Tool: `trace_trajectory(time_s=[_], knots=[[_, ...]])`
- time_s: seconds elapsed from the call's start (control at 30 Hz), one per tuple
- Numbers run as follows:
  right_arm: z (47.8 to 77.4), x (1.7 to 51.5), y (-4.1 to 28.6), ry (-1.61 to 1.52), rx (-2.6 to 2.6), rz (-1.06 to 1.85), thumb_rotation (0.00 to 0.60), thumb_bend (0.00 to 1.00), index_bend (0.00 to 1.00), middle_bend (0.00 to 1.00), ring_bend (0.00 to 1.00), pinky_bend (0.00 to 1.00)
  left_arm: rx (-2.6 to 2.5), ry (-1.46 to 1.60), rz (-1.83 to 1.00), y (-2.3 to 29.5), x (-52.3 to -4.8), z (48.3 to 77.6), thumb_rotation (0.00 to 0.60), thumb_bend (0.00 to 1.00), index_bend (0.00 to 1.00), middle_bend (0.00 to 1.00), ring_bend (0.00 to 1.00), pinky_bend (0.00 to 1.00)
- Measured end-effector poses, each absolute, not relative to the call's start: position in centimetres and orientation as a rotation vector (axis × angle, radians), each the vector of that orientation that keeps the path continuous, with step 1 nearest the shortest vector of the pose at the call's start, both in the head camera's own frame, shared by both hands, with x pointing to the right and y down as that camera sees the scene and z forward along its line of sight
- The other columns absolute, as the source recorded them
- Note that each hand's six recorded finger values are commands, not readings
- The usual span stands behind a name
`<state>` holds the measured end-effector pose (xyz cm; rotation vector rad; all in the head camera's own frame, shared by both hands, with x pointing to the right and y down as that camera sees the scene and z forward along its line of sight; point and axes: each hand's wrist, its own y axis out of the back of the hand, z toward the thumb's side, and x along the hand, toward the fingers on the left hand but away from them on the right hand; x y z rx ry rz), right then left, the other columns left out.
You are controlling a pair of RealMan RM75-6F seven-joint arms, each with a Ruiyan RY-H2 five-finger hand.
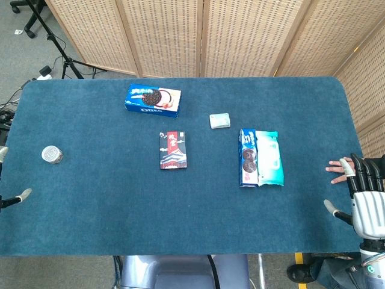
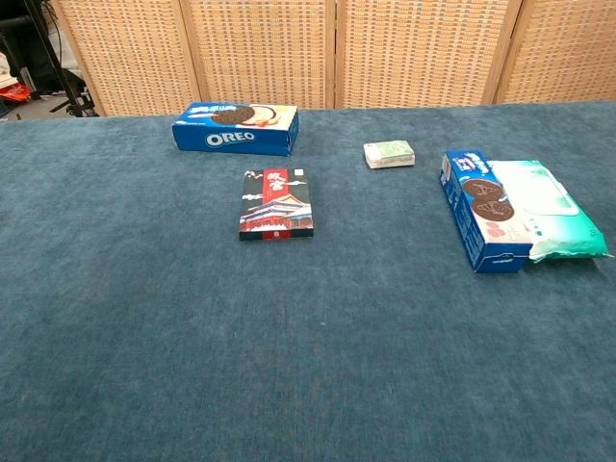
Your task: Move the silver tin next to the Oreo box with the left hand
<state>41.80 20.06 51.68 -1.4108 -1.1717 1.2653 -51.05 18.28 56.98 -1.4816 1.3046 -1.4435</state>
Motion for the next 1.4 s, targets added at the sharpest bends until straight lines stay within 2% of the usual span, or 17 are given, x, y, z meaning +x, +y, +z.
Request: trace_trajectory(time_s=[0.3,0.5,0.93,1.23,1.3,1.4], knots=[[51.6,41.7,20.0,-1.190,-1.443,1.256,0.600,0.00,0.00,0.00,0.00,0.00,-1.500,1.279,-1.469,18.2,-51.2,57.3,0.600,0.00,0.00,0.00,0.00,0.00],[51.9,41.7,19.8,-1.193,-1.456,1.258,0.600,0.00,0.00,0.00,0.00,0.00,-1.529,1.225,-1.489,16.5,-51.2,58.7,0.600,0.00,0.00,0.00,0.00,0.00],[53.1,41.9,19.3,-1.178,-1.463,1.307,0.600,0.00,0.00,0.00,0.00,0.00,-1.684,1.011,-1.814,12.4,-54.8,67.1,0.600,0.00,0.00,0.00,0.00,0.00],[53.7,41.7,19.4,-1.156,-1.466,1.326,0.600,0.00,0.00,0.00,0.00,0.00,-1.716,1.066,-1.897,9.4,-56.0,70.5,0.600,0.00,0.00,0.00,0.00,0.00],[53.7,41.7,19.4,-1.157,-1.464,1.331,0.600,0.00,0.00,0.00,0.00,0.00,-1.706,1.049,-1.911,8.8,-56.0,70.9,0.600,0.00,0.00,0.00,0.00,0.01],[53.9,41.8,19.3,-1.157,-1.464,1.341,0.600,0.00,0.00,0.00,0.00,0.00,-1.691,1.014,-1.941,8.0,-56.0,71.7,0.600,0.00,0.00,0.00,0.00,0.09]])
